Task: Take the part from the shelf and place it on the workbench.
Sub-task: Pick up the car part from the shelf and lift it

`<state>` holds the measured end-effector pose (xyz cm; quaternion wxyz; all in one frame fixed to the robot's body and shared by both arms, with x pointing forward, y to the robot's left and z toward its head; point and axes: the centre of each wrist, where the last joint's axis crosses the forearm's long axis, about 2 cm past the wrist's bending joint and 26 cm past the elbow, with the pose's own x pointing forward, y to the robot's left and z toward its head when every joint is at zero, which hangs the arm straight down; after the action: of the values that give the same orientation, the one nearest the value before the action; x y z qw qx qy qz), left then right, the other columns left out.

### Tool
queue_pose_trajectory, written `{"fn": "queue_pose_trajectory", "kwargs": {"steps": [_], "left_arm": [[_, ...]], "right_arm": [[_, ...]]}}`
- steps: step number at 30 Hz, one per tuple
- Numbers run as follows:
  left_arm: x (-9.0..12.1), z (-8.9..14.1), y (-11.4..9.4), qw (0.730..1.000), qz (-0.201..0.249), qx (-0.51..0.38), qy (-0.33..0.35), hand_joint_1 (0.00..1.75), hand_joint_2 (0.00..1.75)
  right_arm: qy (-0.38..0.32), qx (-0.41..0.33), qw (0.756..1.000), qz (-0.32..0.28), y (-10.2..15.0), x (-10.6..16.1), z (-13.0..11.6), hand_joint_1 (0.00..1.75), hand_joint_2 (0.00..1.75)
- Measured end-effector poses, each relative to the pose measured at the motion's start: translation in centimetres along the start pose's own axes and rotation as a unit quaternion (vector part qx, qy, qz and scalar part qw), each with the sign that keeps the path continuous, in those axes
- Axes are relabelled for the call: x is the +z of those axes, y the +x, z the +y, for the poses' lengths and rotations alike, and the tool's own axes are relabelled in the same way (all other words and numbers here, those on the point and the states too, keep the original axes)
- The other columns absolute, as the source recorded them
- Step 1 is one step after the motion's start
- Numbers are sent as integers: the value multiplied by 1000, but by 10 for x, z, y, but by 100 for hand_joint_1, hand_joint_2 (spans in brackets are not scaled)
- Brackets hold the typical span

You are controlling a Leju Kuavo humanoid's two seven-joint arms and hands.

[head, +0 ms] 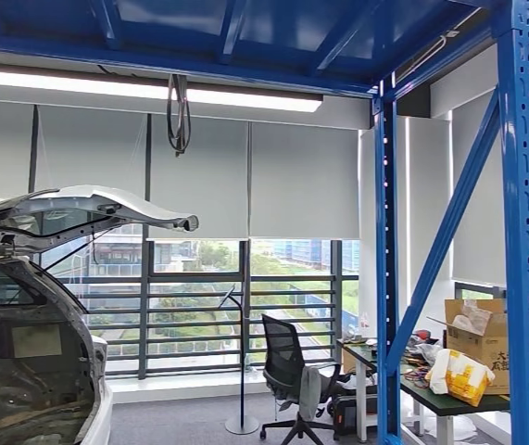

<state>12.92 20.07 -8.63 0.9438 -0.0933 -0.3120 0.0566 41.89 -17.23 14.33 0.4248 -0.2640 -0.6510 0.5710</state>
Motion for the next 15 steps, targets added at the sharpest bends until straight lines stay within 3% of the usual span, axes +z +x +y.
{"fn": "queue_pose_trajectory", "kwargs": {"steps": [1,2,5,6,15], "left_arm": [[0,0,0,1000,0,0,0,0,175],[0,0,0,1000,0,0,0,0,175],[0,0,0,1000,0,0,0,0,175],[0,0,0,1000,0,0,0,0,175],[0,0,0,1000,-1,-1,1,0,175]], "right_arm": [[0,-1,1000,0,0,0,0,1,175],[0,-3,1000,1,0,0,0,27,175],[-1,-7,1000,2,0,1,1,158,175],[-2,-7,1000,2,0,1,1,175,175],[-13,-3,1000,2,-1,0,-2,175,175]]}}
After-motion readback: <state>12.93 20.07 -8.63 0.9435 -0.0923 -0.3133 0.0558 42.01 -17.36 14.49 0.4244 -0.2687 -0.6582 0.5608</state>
